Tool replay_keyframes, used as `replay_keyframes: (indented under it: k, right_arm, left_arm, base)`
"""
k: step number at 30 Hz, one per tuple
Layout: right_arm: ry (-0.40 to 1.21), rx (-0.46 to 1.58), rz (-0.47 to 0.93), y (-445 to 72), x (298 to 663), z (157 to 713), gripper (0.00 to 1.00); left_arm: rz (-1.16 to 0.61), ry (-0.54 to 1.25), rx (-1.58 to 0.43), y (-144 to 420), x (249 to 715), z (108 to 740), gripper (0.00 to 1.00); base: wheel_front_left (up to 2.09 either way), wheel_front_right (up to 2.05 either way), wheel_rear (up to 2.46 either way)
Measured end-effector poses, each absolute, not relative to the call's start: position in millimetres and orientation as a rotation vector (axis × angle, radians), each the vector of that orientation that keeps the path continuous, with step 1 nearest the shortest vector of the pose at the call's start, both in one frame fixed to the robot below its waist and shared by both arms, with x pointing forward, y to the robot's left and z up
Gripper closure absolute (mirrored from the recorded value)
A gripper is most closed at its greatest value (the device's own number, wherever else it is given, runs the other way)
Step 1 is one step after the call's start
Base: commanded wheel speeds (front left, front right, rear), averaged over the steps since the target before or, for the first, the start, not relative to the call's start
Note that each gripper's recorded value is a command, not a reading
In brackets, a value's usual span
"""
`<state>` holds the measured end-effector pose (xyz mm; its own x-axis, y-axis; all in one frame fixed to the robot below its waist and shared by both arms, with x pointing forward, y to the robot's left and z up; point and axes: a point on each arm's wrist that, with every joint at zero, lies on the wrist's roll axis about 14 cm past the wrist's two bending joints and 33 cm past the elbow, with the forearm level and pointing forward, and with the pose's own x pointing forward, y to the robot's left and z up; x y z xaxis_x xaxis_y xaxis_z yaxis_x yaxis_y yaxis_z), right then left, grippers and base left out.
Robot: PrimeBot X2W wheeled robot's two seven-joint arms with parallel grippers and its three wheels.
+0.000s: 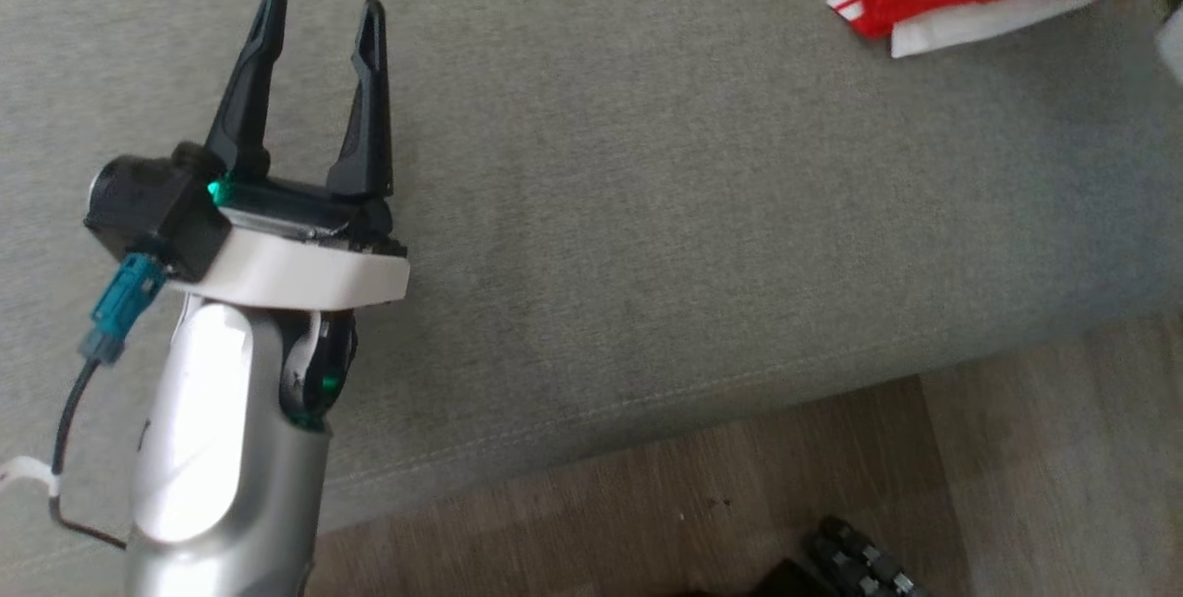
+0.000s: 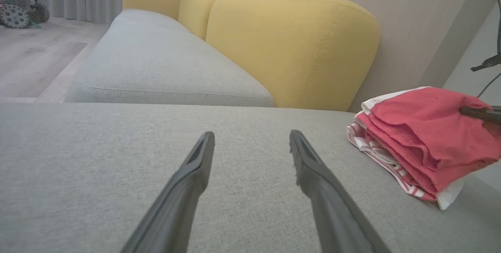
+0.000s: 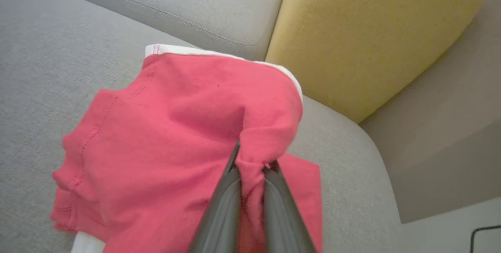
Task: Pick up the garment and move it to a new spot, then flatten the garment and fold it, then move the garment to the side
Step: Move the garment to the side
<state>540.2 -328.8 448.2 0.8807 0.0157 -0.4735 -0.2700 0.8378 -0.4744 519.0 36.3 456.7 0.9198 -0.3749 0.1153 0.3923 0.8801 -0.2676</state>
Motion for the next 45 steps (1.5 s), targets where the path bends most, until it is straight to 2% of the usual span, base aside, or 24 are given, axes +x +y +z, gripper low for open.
replay_keyframes:
  k: [11,12,13,25,32,40,45]
  right_arm:
    - [0.543,-0.550,0.062,-362.2,535.6,439.6,1.00]
    - [0.548,-0.544,0.053,-363.7,536.5,438.8,0.63]
    - [0.546,-0.544,0.049,-364.6,537.6,438.7,0.00]
    - [0.406,-0.501,0.033,-350.0,553.9,478.0,0.00]
    - [0.173,-0.417,0.120,-288.1,567.1,534.3,0.00]
    - [-0.015,-0.242,0.211,-216.3,543.3,555.7,0.00]
    - [-0.056,-0.137,0.244,-177.6,514.4,544.1,0.00]
  left_arm:
    - [-0.443,-0.038,-0.324,16.6,530.2,438.1,0.00]
    - [-0.446,-0.036,-0.321,16.2,530.1,436.6,0.00]
    - [-0.445,-0.034,-0.319,16.7,530.3,435.2,0.00]
    - [-0.425,-0.058,-0.320,27.7,527.5,452.9,0.00]
    - [-0.373,-0.102,-0.314,47.3,513.2,485.4,0.00]
    - [-0.317,-0.077,-0.231,75.2,469.7,494.3,0.00]
    - [-0.238,-0.084,-0.203,101.6,440.5,504.6,0.00]
  base:
    - [0.00,0.00,0.00]
    - [0.00,0.00,0.00]
    - [0.00,0.00,0.00]
    - [0.00,0.00,0.00]
    - [0.00,0.00,0.00]
    - [0.00,0.00,0.00]
    - [0.00,0.00,0.00]
